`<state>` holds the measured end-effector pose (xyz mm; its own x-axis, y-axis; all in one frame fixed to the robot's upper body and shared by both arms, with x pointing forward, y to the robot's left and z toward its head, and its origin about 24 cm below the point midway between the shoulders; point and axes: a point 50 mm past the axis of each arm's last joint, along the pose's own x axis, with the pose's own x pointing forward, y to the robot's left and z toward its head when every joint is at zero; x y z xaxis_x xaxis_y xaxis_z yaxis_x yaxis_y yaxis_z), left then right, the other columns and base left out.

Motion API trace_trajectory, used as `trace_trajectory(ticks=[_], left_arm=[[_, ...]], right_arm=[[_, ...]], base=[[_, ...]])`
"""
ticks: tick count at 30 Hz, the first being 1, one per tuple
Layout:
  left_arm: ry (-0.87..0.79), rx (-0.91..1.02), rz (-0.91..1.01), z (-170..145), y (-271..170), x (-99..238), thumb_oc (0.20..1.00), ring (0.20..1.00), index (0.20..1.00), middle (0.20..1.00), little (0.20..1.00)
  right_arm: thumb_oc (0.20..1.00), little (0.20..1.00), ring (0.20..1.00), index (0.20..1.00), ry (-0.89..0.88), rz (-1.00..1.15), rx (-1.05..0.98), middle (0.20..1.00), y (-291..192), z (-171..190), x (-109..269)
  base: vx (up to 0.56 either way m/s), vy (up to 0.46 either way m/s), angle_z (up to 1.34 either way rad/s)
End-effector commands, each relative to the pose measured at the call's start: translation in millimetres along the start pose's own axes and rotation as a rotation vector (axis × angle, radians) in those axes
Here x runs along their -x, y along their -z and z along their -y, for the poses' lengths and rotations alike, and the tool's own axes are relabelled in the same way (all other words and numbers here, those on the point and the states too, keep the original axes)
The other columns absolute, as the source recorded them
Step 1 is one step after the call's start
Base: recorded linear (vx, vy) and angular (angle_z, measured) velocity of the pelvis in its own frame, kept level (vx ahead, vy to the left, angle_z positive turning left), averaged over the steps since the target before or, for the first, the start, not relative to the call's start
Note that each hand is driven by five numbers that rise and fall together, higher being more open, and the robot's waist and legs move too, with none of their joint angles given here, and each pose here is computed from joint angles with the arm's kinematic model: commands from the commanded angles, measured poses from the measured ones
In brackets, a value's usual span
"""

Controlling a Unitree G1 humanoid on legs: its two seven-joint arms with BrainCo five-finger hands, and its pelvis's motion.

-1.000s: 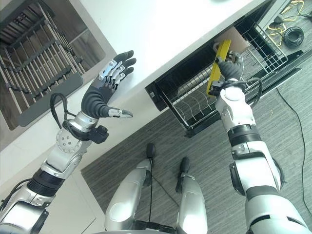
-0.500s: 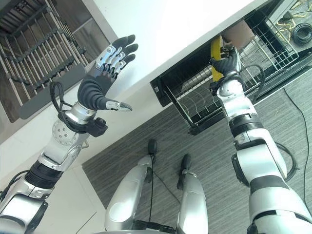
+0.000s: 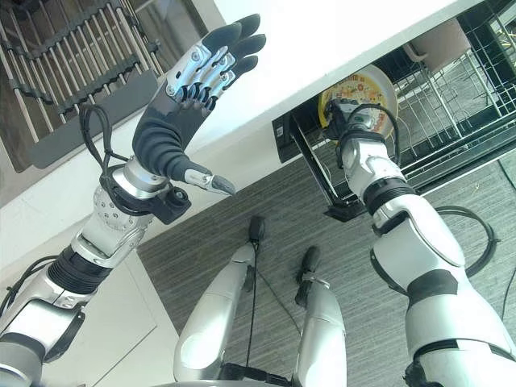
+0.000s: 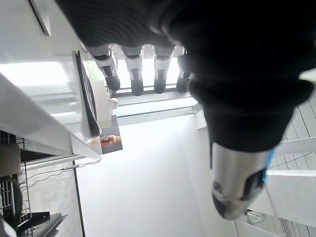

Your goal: Place the dishes in the dishwasher.

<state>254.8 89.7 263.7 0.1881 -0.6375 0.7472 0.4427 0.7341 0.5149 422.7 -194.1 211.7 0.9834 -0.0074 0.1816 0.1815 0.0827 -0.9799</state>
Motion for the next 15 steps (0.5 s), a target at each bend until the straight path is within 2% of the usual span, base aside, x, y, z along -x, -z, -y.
trace_trajectory(ticks=[1, 10, 11, 12, 15], left_arm=[[-0.067, -0.049, -0.203, -4.2, 37.3, 28.3, 1.0, 1.0, 1.0, 1.0, 1.0], [-0.08, -0.043, -0.192, -8.4, 41.6, 24.2, 1.0, 1.0, 1.0, 1.0, 1.0], [-0.08, -0.042, -0.192, -8.7, 41.9, 23.8, 1.0, 1.0, 1.0, 1.0, 1.0], [-0.082, -0.042, -0.194, -9.0, 42.0, 23.7, 1.0, 1.0, 1.0, 1.0, 1.0], [-0.083, -0.031, -0.199, -8.5, 43.2, 23.6, 1.0, 1.0, 1.0, 1.0, 1.0]], right_arm=[[0.2, 0.2, 0.2, 0.2, 0.097, 0.052, 0.115, 0.2, -10.6, 27.0, -7.6], [0.2, 0.2, 0.2, 0.2, 0.119, 0.034, 0.126, 0.2, -9.2, 19.5, -6.3], [0.341, 0.341, 0.341, 0.341, 0.132, 0.014, 0.11, 0.341, -6.9, 20.3, -6.2], [1.0, 1.0, 1.0, 1.0, 0.139, 0.002, 0.096, 1.0, -3.5, 18.9, -5.3], [1.0, 1.0, 1.0, 1.0, 0.15, -0.071, 0.041, 1.0, 2.7, 20.0, -5.2]], base=[[0.0, 0.0, 0.0], [0.0, 0.0, 0.0], [-0.02, -0.014, 0.03], [-0.01, -0.018, 0.04], [-0.01, -0.011, 0.03]])
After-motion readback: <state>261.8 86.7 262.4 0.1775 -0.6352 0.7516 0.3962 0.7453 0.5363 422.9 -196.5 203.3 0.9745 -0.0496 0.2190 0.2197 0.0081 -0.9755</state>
